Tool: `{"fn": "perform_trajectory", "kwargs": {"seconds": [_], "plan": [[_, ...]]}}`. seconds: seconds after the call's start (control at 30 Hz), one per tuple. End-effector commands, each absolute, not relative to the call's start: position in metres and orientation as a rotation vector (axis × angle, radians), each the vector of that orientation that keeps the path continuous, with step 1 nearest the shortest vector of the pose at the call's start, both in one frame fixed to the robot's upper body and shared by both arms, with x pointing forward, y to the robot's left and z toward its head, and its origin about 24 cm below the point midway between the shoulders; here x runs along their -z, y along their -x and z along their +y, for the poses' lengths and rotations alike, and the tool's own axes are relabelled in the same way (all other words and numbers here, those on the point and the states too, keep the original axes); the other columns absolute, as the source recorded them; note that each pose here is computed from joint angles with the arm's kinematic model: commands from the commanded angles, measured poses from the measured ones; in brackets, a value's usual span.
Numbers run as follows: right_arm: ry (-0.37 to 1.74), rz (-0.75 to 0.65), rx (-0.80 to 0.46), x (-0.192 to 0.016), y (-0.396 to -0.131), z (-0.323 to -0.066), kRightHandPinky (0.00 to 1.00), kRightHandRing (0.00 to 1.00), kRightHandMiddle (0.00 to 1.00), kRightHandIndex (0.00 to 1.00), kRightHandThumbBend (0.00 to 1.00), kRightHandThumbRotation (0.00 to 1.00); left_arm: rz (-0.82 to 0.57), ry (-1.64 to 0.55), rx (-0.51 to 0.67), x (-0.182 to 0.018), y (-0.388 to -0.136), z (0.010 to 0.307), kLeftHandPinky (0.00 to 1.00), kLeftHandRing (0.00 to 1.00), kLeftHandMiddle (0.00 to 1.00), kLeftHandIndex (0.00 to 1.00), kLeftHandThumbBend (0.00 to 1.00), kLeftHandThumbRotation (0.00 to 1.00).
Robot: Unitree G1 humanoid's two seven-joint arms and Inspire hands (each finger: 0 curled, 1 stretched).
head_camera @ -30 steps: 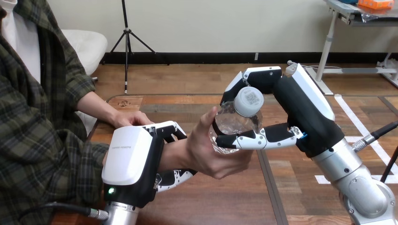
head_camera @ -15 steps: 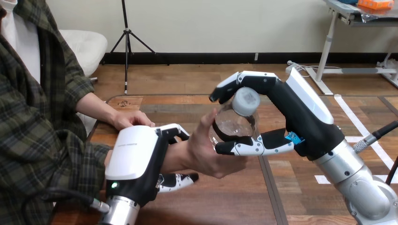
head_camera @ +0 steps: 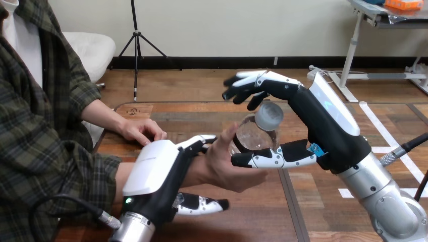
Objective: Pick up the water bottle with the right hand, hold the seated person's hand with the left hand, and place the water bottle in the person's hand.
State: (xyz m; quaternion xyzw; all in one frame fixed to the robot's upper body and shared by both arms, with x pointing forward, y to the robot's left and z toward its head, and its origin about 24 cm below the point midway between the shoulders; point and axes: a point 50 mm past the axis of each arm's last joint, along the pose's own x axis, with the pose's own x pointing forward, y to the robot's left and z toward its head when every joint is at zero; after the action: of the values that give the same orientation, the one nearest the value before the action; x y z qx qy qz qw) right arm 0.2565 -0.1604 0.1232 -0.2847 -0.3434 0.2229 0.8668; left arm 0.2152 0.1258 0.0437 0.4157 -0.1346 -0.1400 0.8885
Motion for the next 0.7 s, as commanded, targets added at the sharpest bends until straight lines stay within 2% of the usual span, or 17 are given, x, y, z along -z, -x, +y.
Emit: {"fn": "perform_trajectory", "kwargs": {"seconds": [0.0, 0.33, 0.67], "plan": [[0.58, -0.801, -0.429, -0.1394, -0.2625, -0.1585, 0.96, 1.0, 1.0, 0.93, 0.82, 0.09, -0.372, -0.793, 0.368, -0.0583, -0.2138, 0.1136, 0.98, 0.99, 1.0, 1.0, 0.95, 0.26], [0.566, -0.801, -0.426, -0.1382, -0.2616, -0.1583, 0.98, 1.0, 1.0, 0.93, 0.79, 0.09, -0.406, -0.716, 0.429, -0.0608, -0.2111, 0.114, 1.0, 1.0, 1.0, 1.0, 1.0, 0.31], [0.551, -0.798, -0.423, -0.136, -0.2604, -0.1581, 0.98, 1.0, 1.0, 0.93, 0.77, 0.1, -0.421, -0.67, 0.471, -0.0631, -0.2081, 0.1139, 1.0, 1.0, 1.0, 1.0, 1.0, 0.37]]}}
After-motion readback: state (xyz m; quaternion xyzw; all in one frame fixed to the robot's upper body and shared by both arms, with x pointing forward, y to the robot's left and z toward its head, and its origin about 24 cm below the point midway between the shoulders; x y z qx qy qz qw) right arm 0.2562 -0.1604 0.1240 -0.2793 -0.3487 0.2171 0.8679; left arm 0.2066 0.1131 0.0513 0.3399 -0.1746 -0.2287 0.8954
